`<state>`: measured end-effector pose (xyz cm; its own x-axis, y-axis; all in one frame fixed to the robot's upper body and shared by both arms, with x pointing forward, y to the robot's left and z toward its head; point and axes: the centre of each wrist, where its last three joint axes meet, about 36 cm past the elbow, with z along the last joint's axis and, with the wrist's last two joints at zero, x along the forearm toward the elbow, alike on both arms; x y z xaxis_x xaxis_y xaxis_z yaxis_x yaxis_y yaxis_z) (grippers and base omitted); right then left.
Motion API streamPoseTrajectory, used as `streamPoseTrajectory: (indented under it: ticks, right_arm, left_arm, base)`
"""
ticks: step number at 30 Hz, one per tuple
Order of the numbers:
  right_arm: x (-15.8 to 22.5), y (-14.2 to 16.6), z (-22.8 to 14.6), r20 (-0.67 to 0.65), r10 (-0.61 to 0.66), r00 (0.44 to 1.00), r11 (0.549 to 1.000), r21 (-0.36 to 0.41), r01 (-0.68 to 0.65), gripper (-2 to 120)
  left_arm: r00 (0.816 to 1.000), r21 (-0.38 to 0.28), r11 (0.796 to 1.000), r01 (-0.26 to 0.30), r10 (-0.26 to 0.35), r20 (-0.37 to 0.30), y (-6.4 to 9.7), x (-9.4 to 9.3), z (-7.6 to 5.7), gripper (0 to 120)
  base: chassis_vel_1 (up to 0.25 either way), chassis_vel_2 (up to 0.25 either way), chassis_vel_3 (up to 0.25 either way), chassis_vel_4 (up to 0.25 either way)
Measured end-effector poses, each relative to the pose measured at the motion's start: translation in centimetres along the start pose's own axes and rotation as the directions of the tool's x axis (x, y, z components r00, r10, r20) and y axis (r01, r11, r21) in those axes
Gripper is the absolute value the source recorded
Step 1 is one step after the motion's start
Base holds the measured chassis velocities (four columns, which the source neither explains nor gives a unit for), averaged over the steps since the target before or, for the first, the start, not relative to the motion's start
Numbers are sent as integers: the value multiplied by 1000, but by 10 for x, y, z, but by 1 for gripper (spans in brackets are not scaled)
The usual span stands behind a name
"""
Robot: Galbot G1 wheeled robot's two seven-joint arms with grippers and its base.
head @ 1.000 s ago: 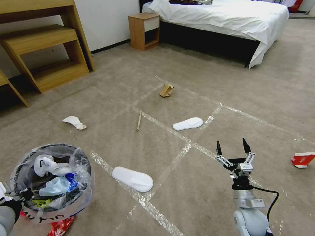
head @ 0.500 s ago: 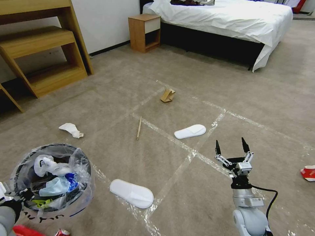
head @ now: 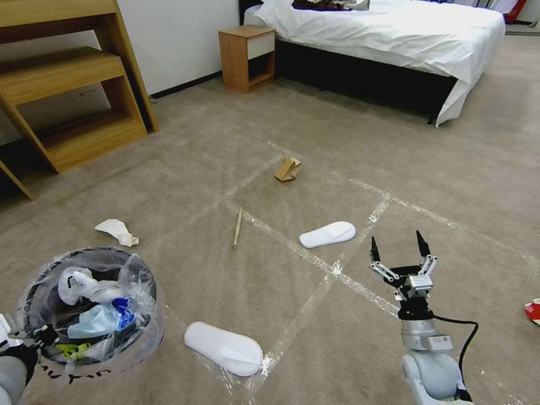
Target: Pick up the trash bin and place the garbage on the floor into it.
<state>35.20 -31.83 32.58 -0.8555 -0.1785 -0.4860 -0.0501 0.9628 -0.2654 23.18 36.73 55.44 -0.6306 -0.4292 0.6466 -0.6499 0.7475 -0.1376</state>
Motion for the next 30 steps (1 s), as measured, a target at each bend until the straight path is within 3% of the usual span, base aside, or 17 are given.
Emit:
streamPoseTrajectory:
  ticks: [3, 5, 6, 7, 8, 11, 12, 15, 24, 27, 30]
  right_arm:
    - [-16, -29, -7, 13, -165, 986, 985, 45, 164, 100]
    - [-19, -37, -10, 12, -236, 972, 971, 35, 236, 100]
    - [-23, -50, -21, 11, -425, 905, 904, -55, 425, 100]
    - [-25, -57, -25, 16, -524, 852, 847, -96, 523, 100]
    - [-25, -57, -25, 16, -524, 852, 847, -96, 523, 100]
    - [-30, -72, -26, 1, -682, 731, 728, -92, 680, 100]
    - [-30, -72, -26, 1, -682, 731, 728, -92, 680, 100]
    - [-34, -79, -18, -44, -760, 648, 649, -77, 757, 100]
    - [-46, -74, 7, -91, -840, 535, 541, -87, 836, 100]
    - [-57, -62, 21, -81, -879, 470, 477, -103, 873, 100]
    - [-60, -49, 30, -67, -895, 442, 447, -124, 886, 100]
  left_arm:
    - [1000, -7, 1000, -4, 4, 2, -1, 0, -1, 0]
    - [1000, -9, 1000, -7, 7, 0, -2, 0, 0, 0]
    - [1000, -13, 1000, -7, 7, -3, -3, -1, 1, 0]
    - [1000, -16, 1000, -11, 11, -4, -5, -2, 2, 0]
    - [1000, -16, 1000, -11, 11, -4, -5, -2, 2, 0]
    - [999, -26, 999, -33, 33, -7, -11, -6, 1, 0]
    - [999, -26, 999, -33, 33, -7, -11, -6, 1, 0]
    - [999, -33, 999, -38, 37, -11, -13, -10, 1, 0]
    - [999, -20, 999, -38, 38, -2, -12, -13, -1, 0]
    - [1000, -12, 999, -29, 29, -4, -11, -16, 1, 0]
    - [1000, -9, 1000, -26, 26, -2, -11, -16, 1, 0]
  base:
    - [0, 0, 0, 0]
    - [0, 0, 0, 0]
    - [0, 0, 0, 0]
    - [0, 0, 0, 0]
    - [0, 0, 0, 0]
    - [0, 0, 0, 0]
    - [0, 0, 0, 0]
    - [0, 0, 0, 0]
    - [0, 0, 0, 0]
    - [0, 0, 0, 0]
    - [0, 0, 0, 0]
